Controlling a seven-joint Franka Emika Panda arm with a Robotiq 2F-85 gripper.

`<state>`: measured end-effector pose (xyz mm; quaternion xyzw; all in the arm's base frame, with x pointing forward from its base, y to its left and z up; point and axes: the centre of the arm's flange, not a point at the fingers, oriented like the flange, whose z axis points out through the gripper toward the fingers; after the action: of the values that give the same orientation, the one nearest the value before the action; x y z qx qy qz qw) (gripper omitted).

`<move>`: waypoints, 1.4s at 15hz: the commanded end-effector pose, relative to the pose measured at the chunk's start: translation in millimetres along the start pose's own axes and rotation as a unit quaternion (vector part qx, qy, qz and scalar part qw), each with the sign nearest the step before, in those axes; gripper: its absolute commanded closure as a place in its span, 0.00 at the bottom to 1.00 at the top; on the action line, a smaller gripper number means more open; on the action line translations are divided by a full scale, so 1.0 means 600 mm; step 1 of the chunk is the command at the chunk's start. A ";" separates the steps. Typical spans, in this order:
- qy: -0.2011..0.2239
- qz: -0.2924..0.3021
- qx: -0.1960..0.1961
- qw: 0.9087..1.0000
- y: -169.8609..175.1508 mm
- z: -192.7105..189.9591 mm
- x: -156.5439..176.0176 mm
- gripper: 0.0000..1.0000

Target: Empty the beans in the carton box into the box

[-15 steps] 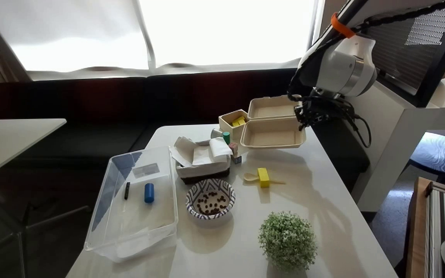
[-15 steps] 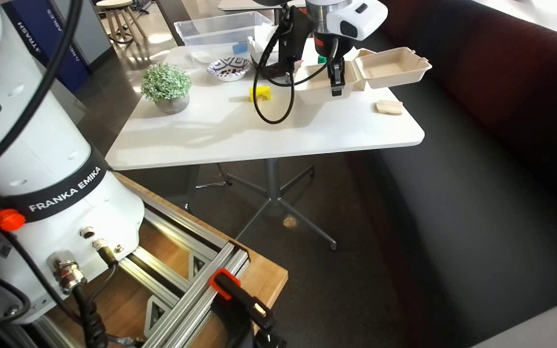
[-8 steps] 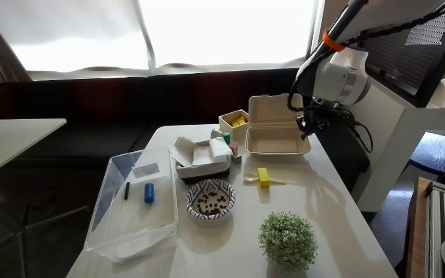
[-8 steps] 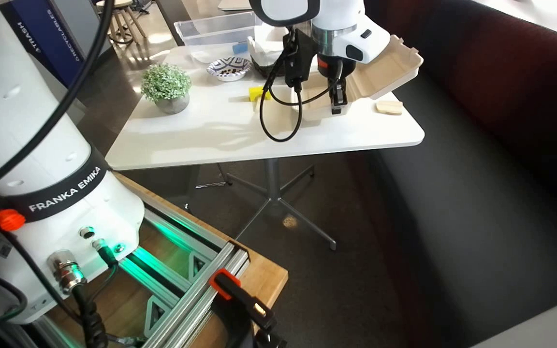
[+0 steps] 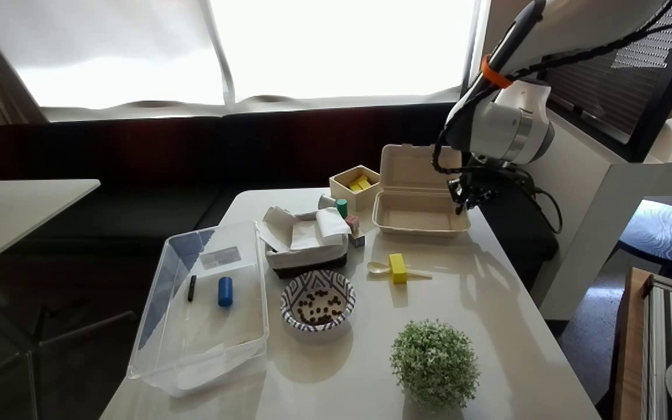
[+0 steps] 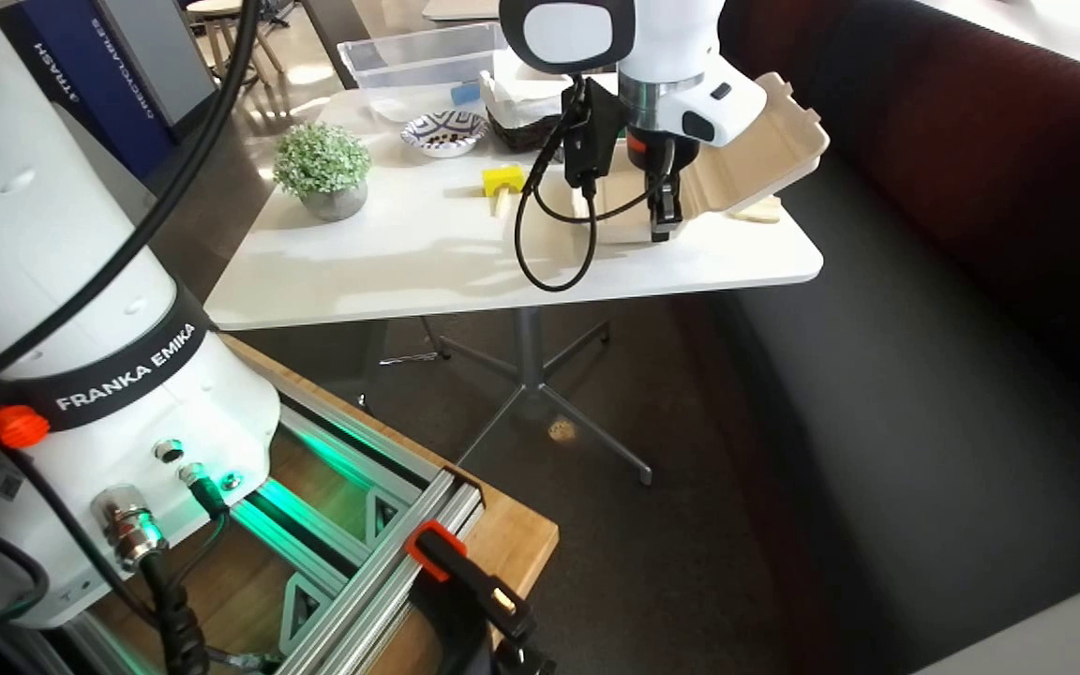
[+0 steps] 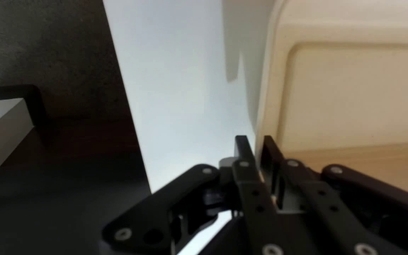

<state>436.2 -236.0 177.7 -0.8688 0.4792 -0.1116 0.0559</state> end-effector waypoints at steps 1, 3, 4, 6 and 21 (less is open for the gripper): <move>-0.010 -0.004 0.009 1.000 -0.004 -0.009 0.000 0.54; -0.010 -0.009 0.014 1.000 -0.008 -0.035 -0.006 0.38; -0.005 -0.011 0.016 1.000 -0.010 -0.049 -0.009 0.32; 0.004 -0.017 0.025 1.000 -0.014 -0.079 -0.015 0.16; 0.034 0.029 -0.008 0.999 0.005 -0.156 -0.053 0.00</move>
<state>394.4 -209.7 263.2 -0.8507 0.5067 -0.1356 0.0353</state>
